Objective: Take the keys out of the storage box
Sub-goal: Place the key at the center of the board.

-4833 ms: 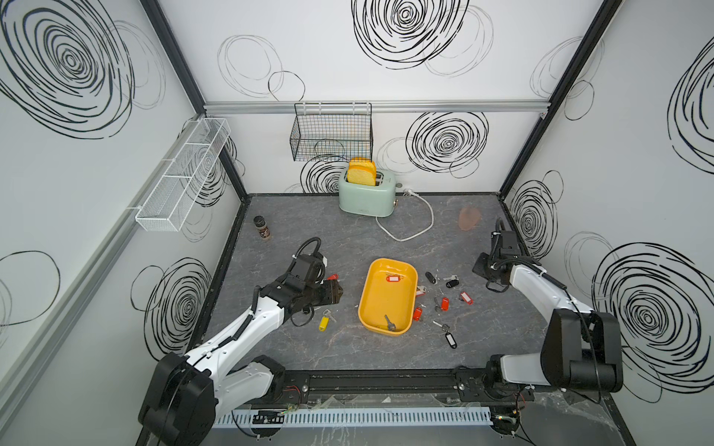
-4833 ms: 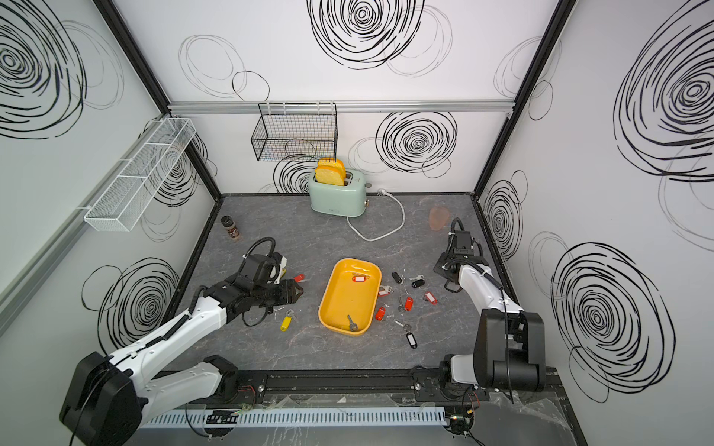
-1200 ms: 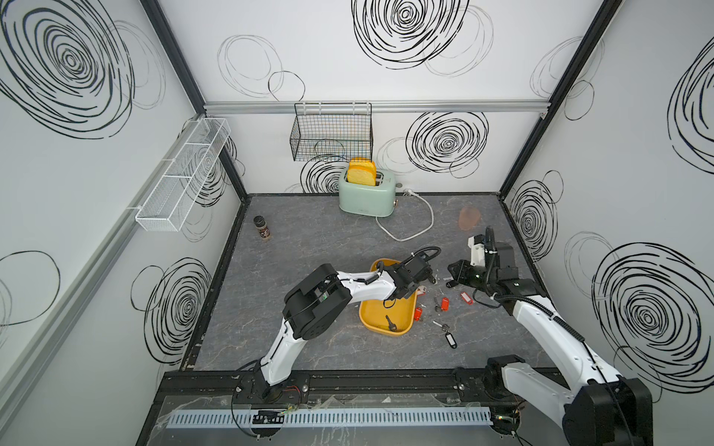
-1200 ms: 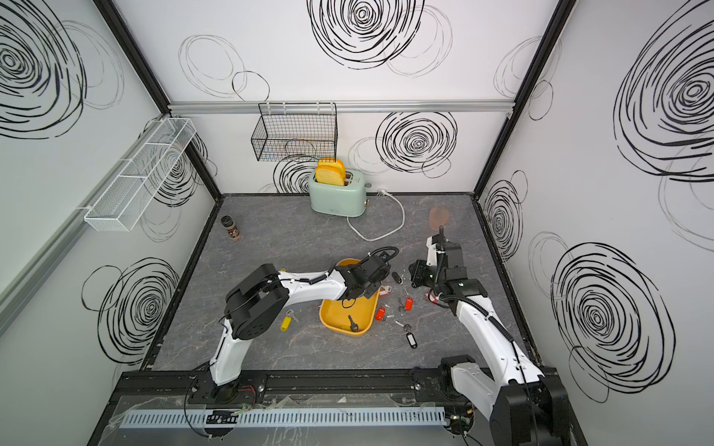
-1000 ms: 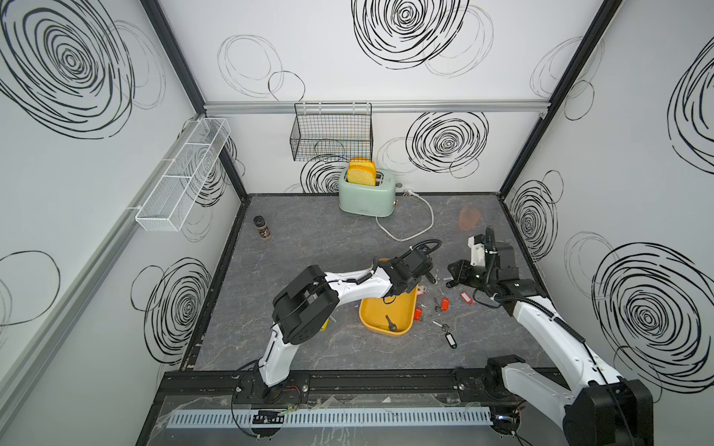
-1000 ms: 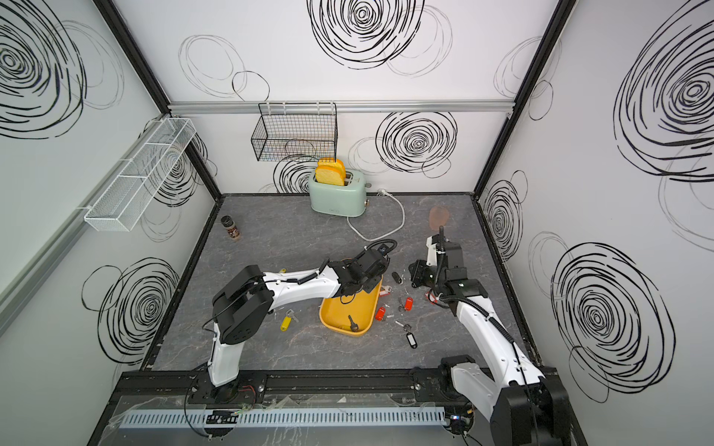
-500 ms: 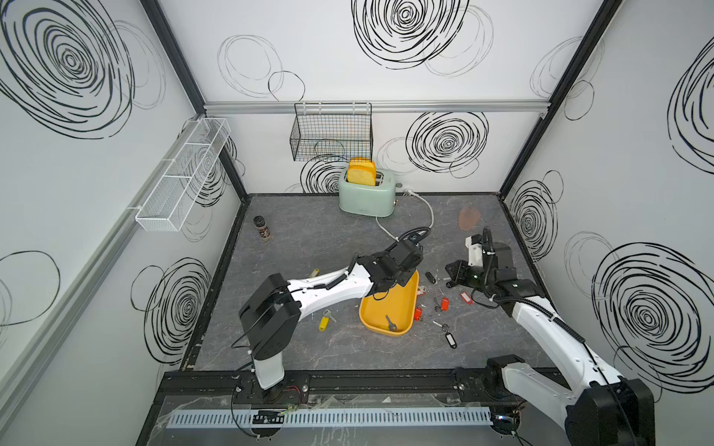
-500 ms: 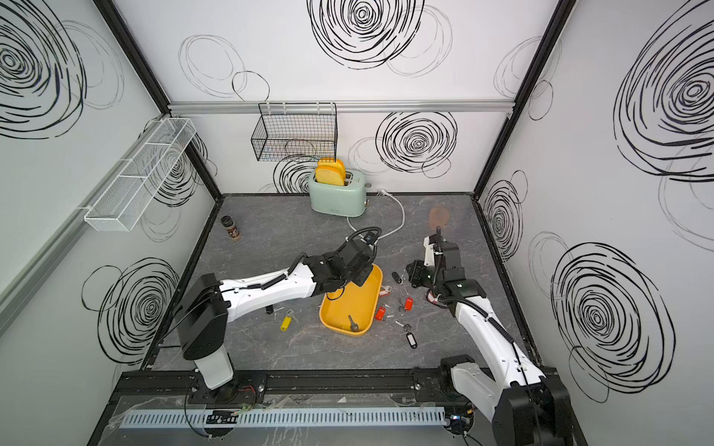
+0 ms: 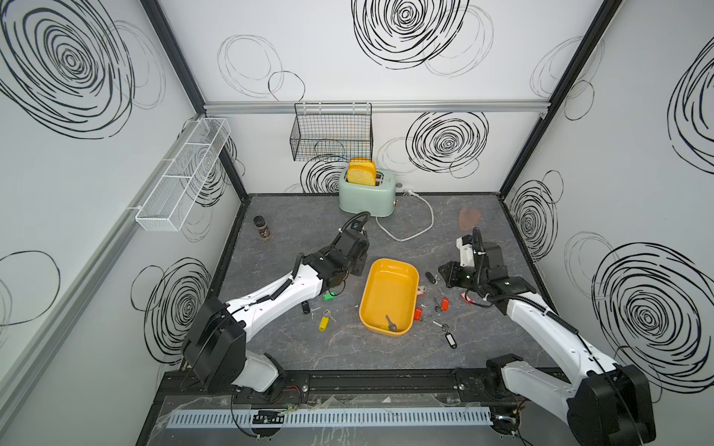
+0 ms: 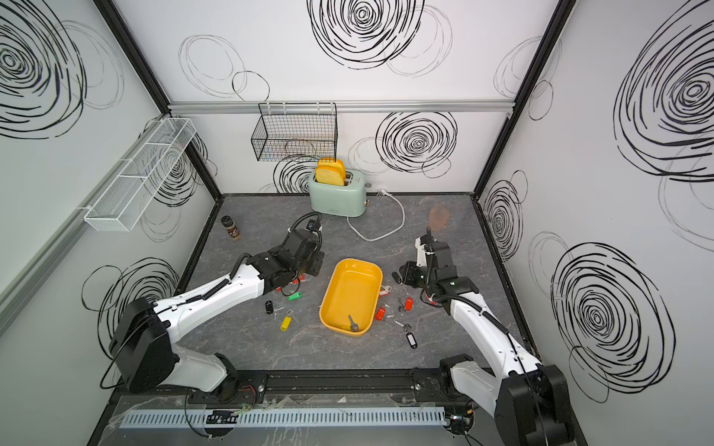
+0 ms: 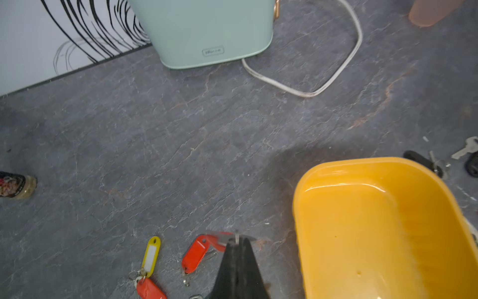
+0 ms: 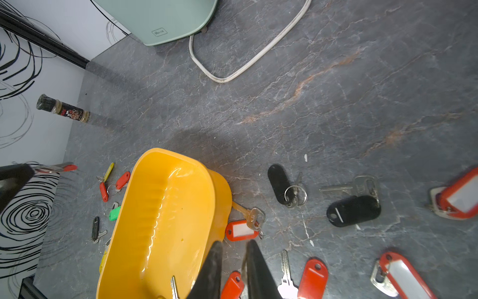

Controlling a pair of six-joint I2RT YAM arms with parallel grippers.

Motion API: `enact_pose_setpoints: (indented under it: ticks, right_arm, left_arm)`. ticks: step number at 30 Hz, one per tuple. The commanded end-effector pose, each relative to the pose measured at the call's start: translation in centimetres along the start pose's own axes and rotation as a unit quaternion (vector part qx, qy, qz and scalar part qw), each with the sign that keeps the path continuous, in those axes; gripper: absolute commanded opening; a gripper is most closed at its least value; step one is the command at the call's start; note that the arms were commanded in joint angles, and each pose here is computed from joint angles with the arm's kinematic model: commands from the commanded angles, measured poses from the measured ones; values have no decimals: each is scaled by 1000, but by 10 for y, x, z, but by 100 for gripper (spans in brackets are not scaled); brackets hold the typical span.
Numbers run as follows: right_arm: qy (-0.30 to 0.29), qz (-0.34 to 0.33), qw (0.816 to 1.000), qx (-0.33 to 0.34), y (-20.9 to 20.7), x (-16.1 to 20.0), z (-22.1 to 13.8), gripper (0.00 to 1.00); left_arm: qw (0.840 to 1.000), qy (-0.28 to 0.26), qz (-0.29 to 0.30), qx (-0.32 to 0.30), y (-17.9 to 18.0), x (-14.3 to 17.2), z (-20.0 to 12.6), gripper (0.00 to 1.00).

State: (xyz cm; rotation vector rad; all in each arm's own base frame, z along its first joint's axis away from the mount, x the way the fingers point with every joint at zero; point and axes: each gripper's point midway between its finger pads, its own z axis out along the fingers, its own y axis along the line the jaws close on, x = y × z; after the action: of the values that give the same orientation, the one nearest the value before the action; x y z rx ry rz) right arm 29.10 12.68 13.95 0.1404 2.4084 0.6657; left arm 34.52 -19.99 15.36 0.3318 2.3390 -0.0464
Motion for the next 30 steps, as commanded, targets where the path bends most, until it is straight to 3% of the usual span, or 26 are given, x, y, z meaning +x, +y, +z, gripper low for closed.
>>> enact_pose_setpoints:
  ticks: [1, 12, 22, 30]
  right_arm:
    - [-22, -6, 1000, -11, 13, -16, -2, 21]
    - [4, -21, 999, -32, 29, 0, 11, 21]
    - [35, -53, 997, -45, 41, 10, 22, 23]
    - [75, -91, 992, -36, 50, 10, 37, 29]
  left_arm:
    - [999, 24, -28, 8, 2, 16, 14, 1]
    - [992, 116, -48, 2, 1, 61, 54, 3]
    - [991, 120, -57, 7, 1, 63, 46, 36]
    - [990, 107, -75, 46, -3, 60, 11, 46]
